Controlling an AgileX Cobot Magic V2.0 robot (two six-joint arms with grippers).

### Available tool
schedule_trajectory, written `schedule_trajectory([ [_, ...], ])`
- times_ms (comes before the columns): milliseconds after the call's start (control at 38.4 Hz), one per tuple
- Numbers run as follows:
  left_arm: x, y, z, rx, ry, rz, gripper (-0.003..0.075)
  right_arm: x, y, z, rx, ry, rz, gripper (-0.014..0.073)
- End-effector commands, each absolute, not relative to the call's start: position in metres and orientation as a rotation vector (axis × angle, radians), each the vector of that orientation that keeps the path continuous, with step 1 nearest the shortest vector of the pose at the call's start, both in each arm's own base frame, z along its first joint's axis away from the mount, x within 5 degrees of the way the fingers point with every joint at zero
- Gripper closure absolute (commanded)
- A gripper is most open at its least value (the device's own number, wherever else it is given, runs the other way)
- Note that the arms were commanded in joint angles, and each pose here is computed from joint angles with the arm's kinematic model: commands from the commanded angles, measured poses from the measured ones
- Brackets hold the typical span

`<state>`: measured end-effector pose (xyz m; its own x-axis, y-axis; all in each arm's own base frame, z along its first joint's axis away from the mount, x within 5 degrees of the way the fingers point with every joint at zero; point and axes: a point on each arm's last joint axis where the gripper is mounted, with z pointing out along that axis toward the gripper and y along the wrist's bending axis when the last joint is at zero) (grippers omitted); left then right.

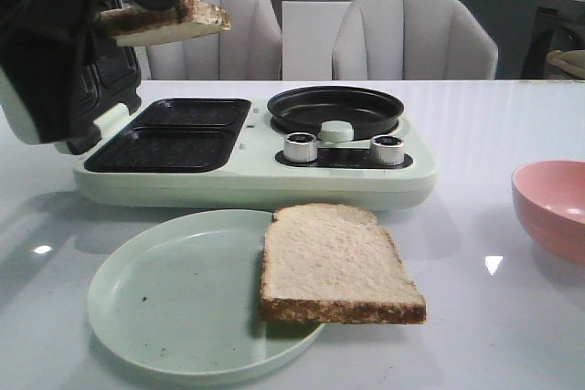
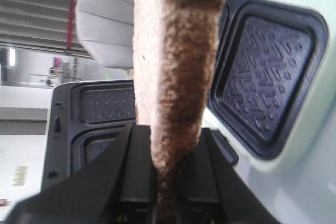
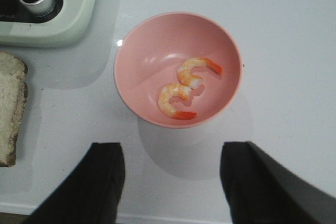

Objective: Make breakfast with bread and shrimp
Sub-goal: 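Lift the bread with the left gripper and lay it in the farther well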

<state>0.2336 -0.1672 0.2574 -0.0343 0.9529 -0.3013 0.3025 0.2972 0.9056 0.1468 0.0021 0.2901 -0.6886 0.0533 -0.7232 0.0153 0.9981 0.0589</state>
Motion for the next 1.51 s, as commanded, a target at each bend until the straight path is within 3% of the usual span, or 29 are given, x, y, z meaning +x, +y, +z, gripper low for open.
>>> schedule_trajectory([
  [0, 0.266, -0.167, 0.284, 1.126, 1.497, 0.815, 0.062, 0.152, 0.001, 0.305, 0.038, 2.232, 0.049, 0.0085],
  [260, 0.341, -0.169, 0.277, 1.069, 1.576, 0.835, 0.0621, 0.152, 0.001, 0.305, 0.038, 2.232, 0.049, 0.0085],
  [494, 0.393, -0.175, 0.257, 1.178, 1.547, 0.973, 0.062, 0.152, 0.001, 0.305, 0.038, 2.232, 0.049, 0.0085],
  [885, 0.431, -0.168, 0.226, 1.243, 1.588, 0.925, 0.0613, 0.152, 0.001, 0.305, 0.038, 2.232, 0.049, 0.0085],
  [1015, 0.434, -0.16, 0.223, 1.241, 1.605, 0.926, 0.0508, 0.152, 0.001, 0.305, 0.038, 2.232, 0.049, 0.0085],
  [1119, 0.435, -0.159, 0.223, 1.245, 1.606, 0.918, 0.0318, 0.152, 0.001, 0.305, 0.038, 2.232, 0.049, 0.0085],
  [1197, 0.435, -0.159, 0.223, 1.245, 1.607, 0.914, 0.0225, 0.152, 0.001, 0.305, 0.038, 2.232, 0.049, 0.0085],
  [1483, 0.432, -0.159, 0.225, 1.234, 1.608, 0.909, 0.0212, 0.152, 0.001, 0.305, 0.038, 2.232, 0.049, 0.0085],
])
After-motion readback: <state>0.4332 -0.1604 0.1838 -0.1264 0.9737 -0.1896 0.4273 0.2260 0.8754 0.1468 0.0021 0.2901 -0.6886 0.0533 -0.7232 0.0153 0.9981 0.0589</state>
